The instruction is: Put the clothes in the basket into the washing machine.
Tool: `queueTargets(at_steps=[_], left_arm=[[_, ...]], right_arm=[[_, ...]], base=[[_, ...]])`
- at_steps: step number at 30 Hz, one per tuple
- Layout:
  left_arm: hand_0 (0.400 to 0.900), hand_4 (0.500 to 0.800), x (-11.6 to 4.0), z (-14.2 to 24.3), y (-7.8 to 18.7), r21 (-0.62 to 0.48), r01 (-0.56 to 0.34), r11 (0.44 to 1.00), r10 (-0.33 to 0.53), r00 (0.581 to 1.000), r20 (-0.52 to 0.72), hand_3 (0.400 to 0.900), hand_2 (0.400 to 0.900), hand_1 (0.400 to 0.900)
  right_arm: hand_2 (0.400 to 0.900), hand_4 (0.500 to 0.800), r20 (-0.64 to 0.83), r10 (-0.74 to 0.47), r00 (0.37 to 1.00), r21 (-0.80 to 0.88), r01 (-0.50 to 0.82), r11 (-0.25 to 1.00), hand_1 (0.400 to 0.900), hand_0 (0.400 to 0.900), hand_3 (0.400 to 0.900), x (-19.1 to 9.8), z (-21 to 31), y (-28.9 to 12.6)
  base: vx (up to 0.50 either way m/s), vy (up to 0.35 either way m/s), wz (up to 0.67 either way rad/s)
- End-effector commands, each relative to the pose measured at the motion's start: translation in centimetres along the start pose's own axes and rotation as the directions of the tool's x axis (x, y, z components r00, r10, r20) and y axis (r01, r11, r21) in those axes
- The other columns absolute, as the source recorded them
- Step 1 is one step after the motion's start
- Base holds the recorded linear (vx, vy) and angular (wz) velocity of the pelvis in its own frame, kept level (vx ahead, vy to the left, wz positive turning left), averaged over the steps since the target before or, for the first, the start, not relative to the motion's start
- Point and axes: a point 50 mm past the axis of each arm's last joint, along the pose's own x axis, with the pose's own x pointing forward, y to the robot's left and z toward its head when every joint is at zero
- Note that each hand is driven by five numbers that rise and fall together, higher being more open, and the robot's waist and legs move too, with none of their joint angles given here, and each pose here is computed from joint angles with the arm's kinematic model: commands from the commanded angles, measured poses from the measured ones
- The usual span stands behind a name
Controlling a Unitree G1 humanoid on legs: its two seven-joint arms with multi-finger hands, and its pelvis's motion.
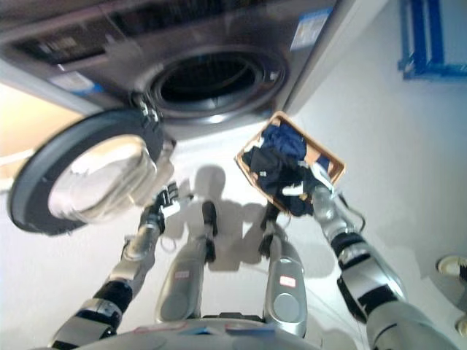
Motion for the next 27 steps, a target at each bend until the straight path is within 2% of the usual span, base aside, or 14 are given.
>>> queueTargets(at_steps=[1, 7, 12, 16, 21, 27], left_arm=[[0.9, 0.8, -0.3, 3.5, 0.4, -0.071, -0.021, 0.997, 0.036, 0.978, 0.205, 0.9, 0.9, 0.9], [0.9, 0.8, 0.1, 8.5, -0.1, -0.125, -0.003, 0.992, 0.052, 0.917, 0.396, 0.9, 0.9, 0.9], [0.9, 0.8, 0.0, 11.7, -0.3, -0.174, 0.013, 0.985, 0.078, 0.859, 0.505, 0.9, 0.9, 0.9], [0.9, 0.8, -0.2, 13.4, -1.1, -0.194, 0.046, 0.98, 0.072, 0.828, 0.557, 0.9, 0.9, 0.9], [0.9, 0.8, -0.4, 13.6, -1.5, -0.206, 0.063, 0.977, 0.067, 0.822, 0.566, 0.9, 0.9, 0.9], [0.9, 0.8, -0.4, 12.6, -1.6, -0.223, 0.065, 0.973, 0.065, 0.847, 0.528, 0.9, 0.9, 0.9]], right_arm=[[0.9, 0.8, 0.126, -0.11, 0.986, -0.043, 0.116, 0.992, 0.9, 0.9, 0.9, 0.6, 2.5, -2.8], [0.9, 0.8, 0.231, -0.282, 0.931, -0.099, 0.31, 0.945, 0.9, 0.9, 0.9, 1.8, 7.0, -9.2], [0.9, 0.8, 0.243, -0.363, 0.9, -0.127, 0.4, 0.908, 0.9, 0.9, 0.9, 2.2, 9.0, -12.2], [0.9, 0.8, 0.213, -0.399, 0.892, -0.138, 0.432, 0.891, 0.9, 0.9, 0.9, 2.4, 9.4, -13.1], [0.9, 0.8, 0.209, -0.367, 0.907, -0.198, 0.407, 0.892, 0.9, 0.9, 0.9, 2.8, 9.7, -12.0], [0.9, 0.8, 0.209, -0.276, 0.938, -0.294, 0.33, 0.897, 0.9, 0.9, 0.9, 3.1, 9.7, -9.3]], base=[[-0.143, 0.0, 0.03], [-0.106, -0.005, 0.02], [-0.104, 0.027, 0.04], [-0.06, 0.037, 0.01], [-0.027, 0.023, -0.02], [-0.002, 0.001, 0.02]])
